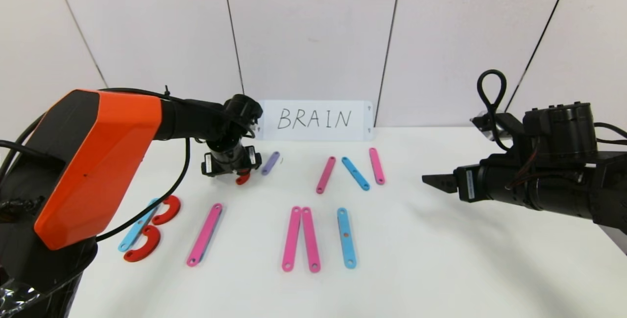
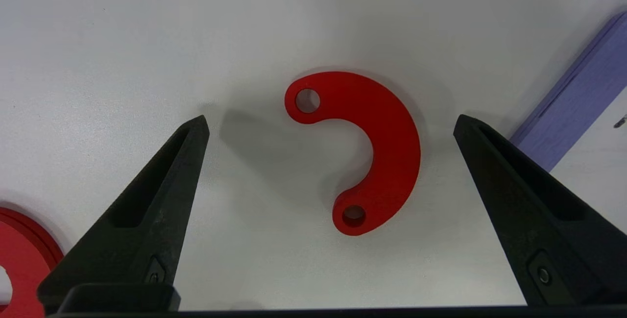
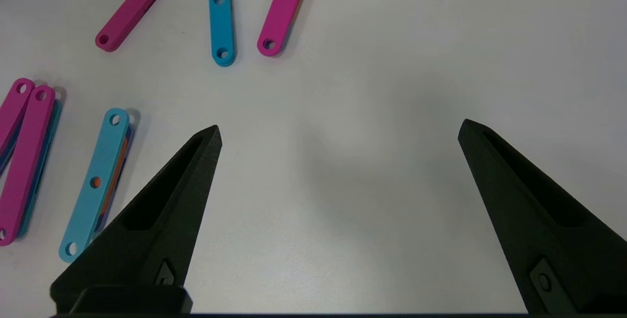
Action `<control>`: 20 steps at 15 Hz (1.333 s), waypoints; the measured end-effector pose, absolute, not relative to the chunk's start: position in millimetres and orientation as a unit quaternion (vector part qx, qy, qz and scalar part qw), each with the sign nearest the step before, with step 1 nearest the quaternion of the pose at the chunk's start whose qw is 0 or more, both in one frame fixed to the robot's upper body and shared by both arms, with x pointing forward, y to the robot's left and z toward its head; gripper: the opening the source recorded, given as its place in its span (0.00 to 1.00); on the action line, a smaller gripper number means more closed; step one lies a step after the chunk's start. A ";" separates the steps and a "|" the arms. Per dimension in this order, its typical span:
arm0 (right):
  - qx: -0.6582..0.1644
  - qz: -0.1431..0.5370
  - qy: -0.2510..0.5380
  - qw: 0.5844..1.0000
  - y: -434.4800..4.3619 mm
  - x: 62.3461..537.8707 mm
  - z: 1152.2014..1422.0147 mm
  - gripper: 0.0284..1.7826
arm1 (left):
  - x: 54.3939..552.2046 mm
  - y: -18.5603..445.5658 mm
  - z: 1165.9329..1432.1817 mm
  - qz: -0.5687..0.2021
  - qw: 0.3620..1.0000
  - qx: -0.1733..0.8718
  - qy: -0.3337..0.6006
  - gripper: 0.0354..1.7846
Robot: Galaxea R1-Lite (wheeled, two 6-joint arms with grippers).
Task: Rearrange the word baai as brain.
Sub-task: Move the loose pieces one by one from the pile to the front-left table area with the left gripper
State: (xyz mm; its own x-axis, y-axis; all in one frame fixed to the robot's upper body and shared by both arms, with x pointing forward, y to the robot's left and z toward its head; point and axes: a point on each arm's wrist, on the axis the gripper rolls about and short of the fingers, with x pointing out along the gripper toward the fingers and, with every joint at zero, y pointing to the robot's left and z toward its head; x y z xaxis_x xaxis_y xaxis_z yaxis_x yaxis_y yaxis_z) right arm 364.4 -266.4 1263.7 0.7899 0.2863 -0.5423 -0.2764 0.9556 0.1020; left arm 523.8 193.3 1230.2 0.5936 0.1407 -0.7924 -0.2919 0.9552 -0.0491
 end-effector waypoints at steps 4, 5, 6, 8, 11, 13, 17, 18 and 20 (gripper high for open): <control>0.009 0.149 0.288 0.946 -266.4 364.4 1263.7 0.95 | 523.7 192.7 1228.2 0.123 0.887 -0.086 0.438 0.82; 0.009 0.149 0.288 0.946 -266.4 364.4 1263.7 0.95 | 523.6 191.9 1227.8 0.122 0.887 -0.085 0.438 0.74; 0.009 0.149 0.288 0.946 -266.4 364.4 1263.7 0.95 | 523.6 191.3 1227.4 0.121 0.887 -0.085 0.438 0.65; 0.009 0.149 0.288 0.946 -266.4 364.4 1263.6 0.95 | 523.7 190.6 1226.1 0.121 0.886 -0.084 0.439 0.43; 0.009 0.149 0.289 0.946 -266.5 364.1 1263.4 0.95 | 524.7 190.2 1223.3 0.121 0.885 -0.083 0.441 0.19; 0.009 0.149 0.289 0.946 -266.5 364.0 1263.5 0.95 | 525.1 190.1 1222.1 0.121 0.885 -0.083 0.442 0.15; 0.009 0.149 0.289 0.946 -266.5 364.0 1263.4 0.95 | 525.0 190.1 1222.7 0.121 0.885 -0.082 0.442 0.15; 0.009 0.149 0.289 0.946 -266.5 364.1 1263.3 0.95 | 524.7 190.2 1223.6 0.121 0.885 -0.081 0.442 0.15; 0.008 0.148 0.289 0.946 -266.5 364.1 1263.3 0.95 | 521.6 190.8 1227.5 0.118 0.883 -0.077 0.448 0.15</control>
State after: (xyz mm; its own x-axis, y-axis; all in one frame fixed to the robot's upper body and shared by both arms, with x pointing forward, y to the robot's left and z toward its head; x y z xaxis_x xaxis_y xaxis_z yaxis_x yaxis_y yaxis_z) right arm 364.1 -266.5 1263.3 0.7890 0.2852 -0.5442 -0.2755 0.9559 0.1016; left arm 521.6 190.8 1227.5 0.5710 0.1395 -0.8090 -0.2767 0.9605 -0.0297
